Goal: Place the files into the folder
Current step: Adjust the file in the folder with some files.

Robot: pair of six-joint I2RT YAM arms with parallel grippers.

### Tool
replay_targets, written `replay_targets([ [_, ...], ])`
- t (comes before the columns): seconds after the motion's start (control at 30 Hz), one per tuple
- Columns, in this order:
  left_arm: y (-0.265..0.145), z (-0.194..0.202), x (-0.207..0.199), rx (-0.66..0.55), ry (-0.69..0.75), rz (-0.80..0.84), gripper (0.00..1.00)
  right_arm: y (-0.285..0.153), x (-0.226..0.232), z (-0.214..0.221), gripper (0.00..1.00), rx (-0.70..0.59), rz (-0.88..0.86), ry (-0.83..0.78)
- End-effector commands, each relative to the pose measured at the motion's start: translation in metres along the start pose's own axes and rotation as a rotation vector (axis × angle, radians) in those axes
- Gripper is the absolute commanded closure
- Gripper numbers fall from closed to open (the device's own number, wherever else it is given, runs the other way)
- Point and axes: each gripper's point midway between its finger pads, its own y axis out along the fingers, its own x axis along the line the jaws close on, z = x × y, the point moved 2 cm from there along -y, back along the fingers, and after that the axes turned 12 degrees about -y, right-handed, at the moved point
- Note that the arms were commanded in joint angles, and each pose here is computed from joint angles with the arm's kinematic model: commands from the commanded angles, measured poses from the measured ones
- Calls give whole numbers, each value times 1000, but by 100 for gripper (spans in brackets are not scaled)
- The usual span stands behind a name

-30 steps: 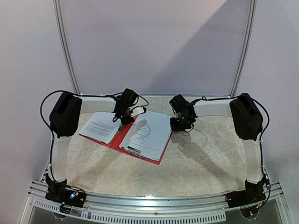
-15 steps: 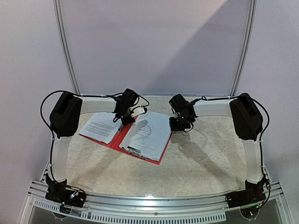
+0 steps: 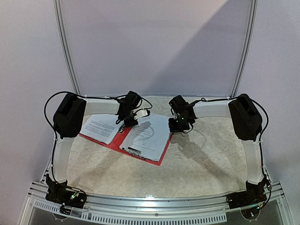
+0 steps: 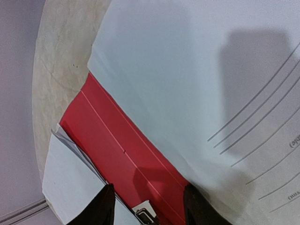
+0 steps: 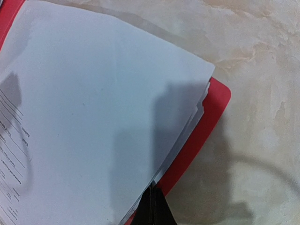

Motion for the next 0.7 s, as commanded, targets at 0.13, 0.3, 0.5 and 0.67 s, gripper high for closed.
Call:
replay_targets([
  [0.13, -3, -5, -10, -11, 8, 32, 50, 2, 9, -2, 100, -4, -23, 5],
  [0.3, -13, -8, -3, -20, 11, 21, 50, -9, 9, -7, 100, -21, -19, -1],
  [0.5, -32, -14, 11, -45, 11, -4, 49, -40, 11, -26, 100, -86, -28, -9],
  [0.67, -46, -18, 21, -51, 6, -24, 49, -66, 15, -34, 100, -116, -48, -12],
])
